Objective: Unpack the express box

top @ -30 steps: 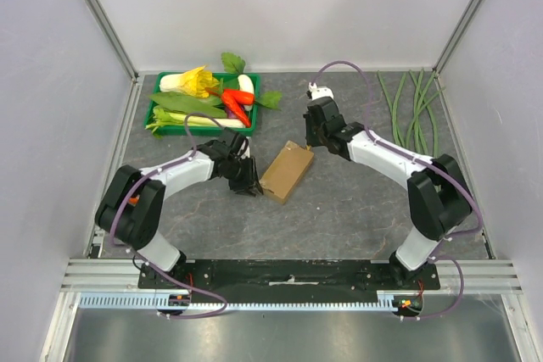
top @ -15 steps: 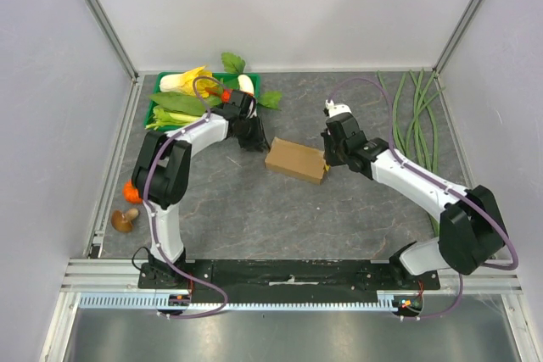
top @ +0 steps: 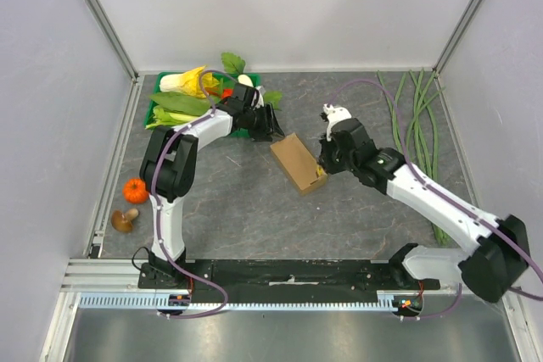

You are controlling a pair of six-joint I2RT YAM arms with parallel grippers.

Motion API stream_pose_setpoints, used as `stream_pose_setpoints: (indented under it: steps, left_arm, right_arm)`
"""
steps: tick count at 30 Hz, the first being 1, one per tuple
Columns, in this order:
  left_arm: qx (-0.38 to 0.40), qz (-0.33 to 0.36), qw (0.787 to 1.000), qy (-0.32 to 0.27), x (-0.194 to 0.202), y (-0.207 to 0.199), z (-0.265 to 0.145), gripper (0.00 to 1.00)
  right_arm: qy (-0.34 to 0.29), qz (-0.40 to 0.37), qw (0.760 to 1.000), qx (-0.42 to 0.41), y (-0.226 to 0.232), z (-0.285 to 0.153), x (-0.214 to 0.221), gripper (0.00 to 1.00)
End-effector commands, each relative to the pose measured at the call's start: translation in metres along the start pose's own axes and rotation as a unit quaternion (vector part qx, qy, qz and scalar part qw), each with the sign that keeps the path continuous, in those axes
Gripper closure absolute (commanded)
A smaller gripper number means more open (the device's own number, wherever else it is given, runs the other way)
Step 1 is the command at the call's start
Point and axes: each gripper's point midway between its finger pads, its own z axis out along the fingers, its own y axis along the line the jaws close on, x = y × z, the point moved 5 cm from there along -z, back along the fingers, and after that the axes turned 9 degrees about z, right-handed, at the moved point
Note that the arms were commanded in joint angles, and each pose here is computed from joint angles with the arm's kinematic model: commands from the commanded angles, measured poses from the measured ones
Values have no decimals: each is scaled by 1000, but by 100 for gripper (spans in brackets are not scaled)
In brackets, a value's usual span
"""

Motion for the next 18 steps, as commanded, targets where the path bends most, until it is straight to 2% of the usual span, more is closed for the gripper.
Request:
stream_pose_setpoints:
  steps: [1, 5, 9, 15, 18]
  left_arm:
    - [59, 31, 997, -46, -19, -26, -38, 41]
    - [89, 39, 994, -50, -11, -40, -62, 33]
    - [89, 15, 996, -30, 20, -32, -68, 32]
    - [116, -25, 993, 5, 56, -26, -59, 33]
    - [146, -27, 989, 17, 62, -35, -51, 33]
  right_arm:
    - [-71, -9, 997, -10, 2, -33, -30, 100]
    - [-77, -18, 997, 25, -3, -22, -37, 100]
    - [-88, -11, 994, 59, -13, -1, -49, 100]
    - [-85, -4, 994, 62, -24, 35, -58, 100]
    - [-83, -11, 994, 66, -27, 49, -60, 100]
